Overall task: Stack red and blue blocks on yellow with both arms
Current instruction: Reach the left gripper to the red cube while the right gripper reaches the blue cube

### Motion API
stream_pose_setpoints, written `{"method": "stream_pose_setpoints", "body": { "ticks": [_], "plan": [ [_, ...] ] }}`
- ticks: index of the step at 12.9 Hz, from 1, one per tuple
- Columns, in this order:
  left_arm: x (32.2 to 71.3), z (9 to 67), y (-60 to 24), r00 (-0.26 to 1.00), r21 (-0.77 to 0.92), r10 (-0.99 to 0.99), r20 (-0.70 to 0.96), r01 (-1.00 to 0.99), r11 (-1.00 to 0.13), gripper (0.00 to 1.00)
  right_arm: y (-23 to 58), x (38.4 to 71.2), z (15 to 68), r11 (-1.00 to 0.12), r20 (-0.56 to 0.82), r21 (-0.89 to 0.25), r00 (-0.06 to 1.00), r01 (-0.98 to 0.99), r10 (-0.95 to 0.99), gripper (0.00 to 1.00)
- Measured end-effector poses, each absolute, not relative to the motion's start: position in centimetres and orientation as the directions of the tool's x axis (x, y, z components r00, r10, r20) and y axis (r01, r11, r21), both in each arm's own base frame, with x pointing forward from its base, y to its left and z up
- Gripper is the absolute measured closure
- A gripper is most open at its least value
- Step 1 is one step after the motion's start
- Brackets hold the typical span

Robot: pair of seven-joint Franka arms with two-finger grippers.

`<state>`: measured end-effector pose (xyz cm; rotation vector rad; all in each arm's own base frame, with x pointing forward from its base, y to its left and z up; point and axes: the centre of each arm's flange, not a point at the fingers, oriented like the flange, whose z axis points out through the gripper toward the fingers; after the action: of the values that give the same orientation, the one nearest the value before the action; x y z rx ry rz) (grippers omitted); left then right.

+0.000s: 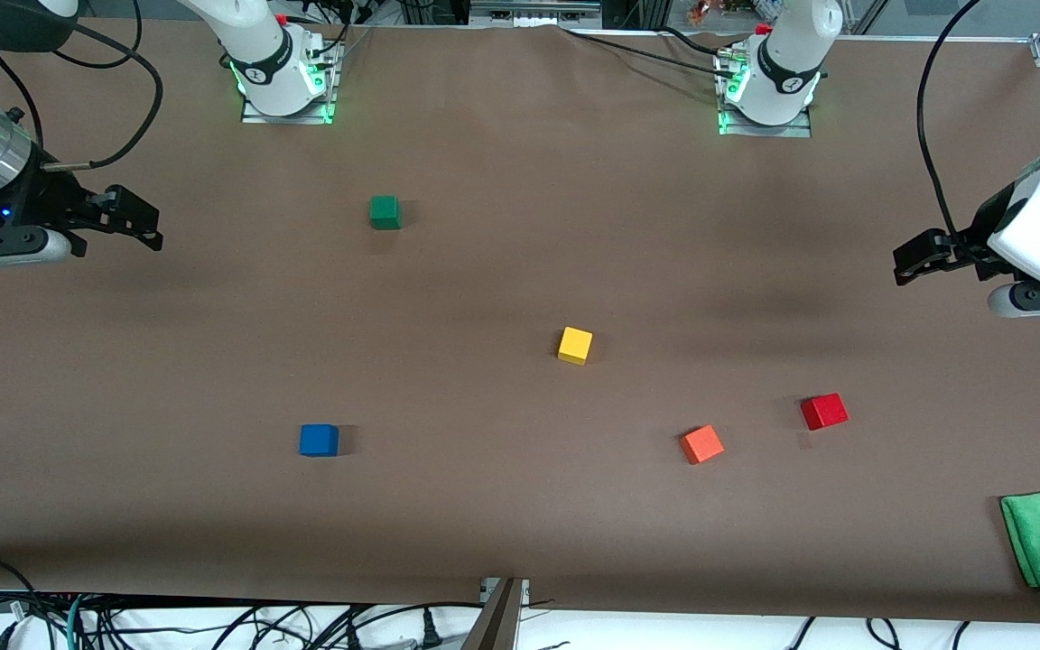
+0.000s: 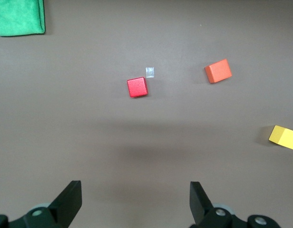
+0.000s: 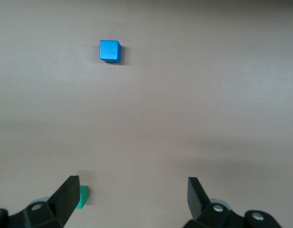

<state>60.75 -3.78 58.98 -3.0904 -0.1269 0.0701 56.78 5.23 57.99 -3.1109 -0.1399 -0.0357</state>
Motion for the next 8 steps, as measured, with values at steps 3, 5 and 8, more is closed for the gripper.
{"method": "stream_pose_setpoints", "body": {
  "ticks": [3, 5, 8],
  "plan": [
    [61.1, 58.0, -3.2, 0.994, -0.052, 0.093, -0.065, 0.09, -0.995, 0.0, 5.6, 56.8, 58.1, -0.995, 0.025, -0.011, 0.995, 0.099, 0.099, 0.0],
    [62.3, 54.9, -3.0, 0.989, -0.054, 0.096, -0.112, 0.09, -0.994, 0.0, 5.6, 57.3, 58.8, -0.995, 0.041, -0.006, 0.994, 0.1, 0.099, 0.0],
    [66.0, 47.8, -0.8, 0.985, -0.027, 0.128, -0.118, 0.125, -0.992, 0.0, 5.6, 58.0, 59.0, -0.995, 0.05, -0.003, 0.994, 0.096, 0.096, 0.0]
  ]
}}
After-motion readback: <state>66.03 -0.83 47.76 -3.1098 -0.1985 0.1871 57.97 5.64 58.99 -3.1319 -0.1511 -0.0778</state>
